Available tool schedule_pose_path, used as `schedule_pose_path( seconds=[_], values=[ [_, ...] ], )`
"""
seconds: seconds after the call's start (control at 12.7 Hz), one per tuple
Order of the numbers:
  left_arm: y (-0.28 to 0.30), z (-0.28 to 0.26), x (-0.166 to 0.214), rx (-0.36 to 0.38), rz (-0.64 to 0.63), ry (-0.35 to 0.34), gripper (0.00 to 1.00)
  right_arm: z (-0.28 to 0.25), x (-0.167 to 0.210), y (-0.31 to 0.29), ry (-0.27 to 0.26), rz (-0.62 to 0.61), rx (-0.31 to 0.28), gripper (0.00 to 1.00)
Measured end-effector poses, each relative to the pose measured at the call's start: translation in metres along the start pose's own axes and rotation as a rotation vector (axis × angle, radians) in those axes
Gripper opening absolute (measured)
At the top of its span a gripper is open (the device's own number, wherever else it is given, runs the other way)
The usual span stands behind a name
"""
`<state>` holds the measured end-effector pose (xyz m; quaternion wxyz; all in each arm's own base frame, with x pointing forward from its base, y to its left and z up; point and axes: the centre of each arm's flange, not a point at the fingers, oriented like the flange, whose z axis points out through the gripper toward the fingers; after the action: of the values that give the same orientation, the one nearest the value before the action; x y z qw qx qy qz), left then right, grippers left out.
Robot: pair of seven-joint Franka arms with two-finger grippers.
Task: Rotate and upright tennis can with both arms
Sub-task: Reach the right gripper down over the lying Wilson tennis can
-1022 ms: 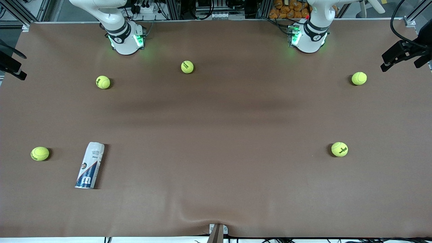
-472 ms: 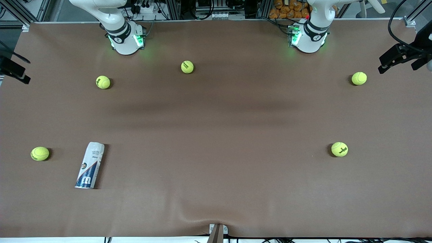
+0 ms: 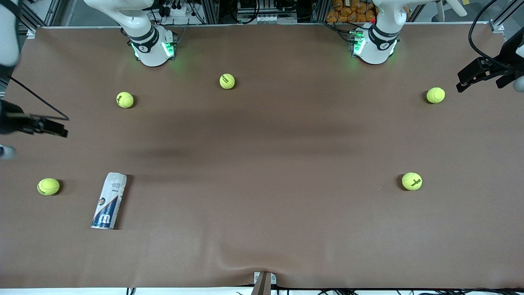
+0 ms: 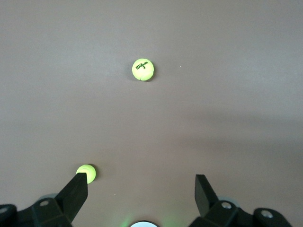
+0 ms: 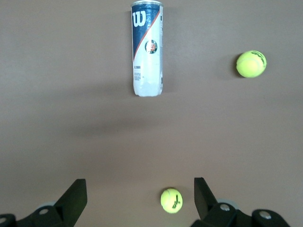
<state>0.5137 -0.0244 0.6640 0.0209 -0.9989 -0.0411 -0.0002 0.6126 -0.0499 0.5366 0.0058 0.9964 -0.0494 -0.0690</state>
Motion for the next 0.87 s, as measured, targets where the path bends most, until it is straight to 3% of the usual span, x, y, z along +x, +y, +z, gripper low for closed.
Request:
schedule_pose_path(
  seconds=[0.16, 0.31, 0.87],
  values=[
    [0.000, 0.002, 0.001, 0.000, 0.001, -0.004, 1.00, 0.030, 0.024, -0.002, 0.012, -0.001, -0.005, 1.00],
    [0.001, 0.004, 0.003, 0.000, 0.002, -0.008, 1.00, 0.064, 0.053, -0.004, 0.058, -0.002, -0.011, 1.00],
    [0.002, 0.008, 0.005, 0.000, 0.004, -0.016, 1.00, 0.235, 0.136, -0.008, 0.163, -0.009, -0.038, 1.00]
  ],
)
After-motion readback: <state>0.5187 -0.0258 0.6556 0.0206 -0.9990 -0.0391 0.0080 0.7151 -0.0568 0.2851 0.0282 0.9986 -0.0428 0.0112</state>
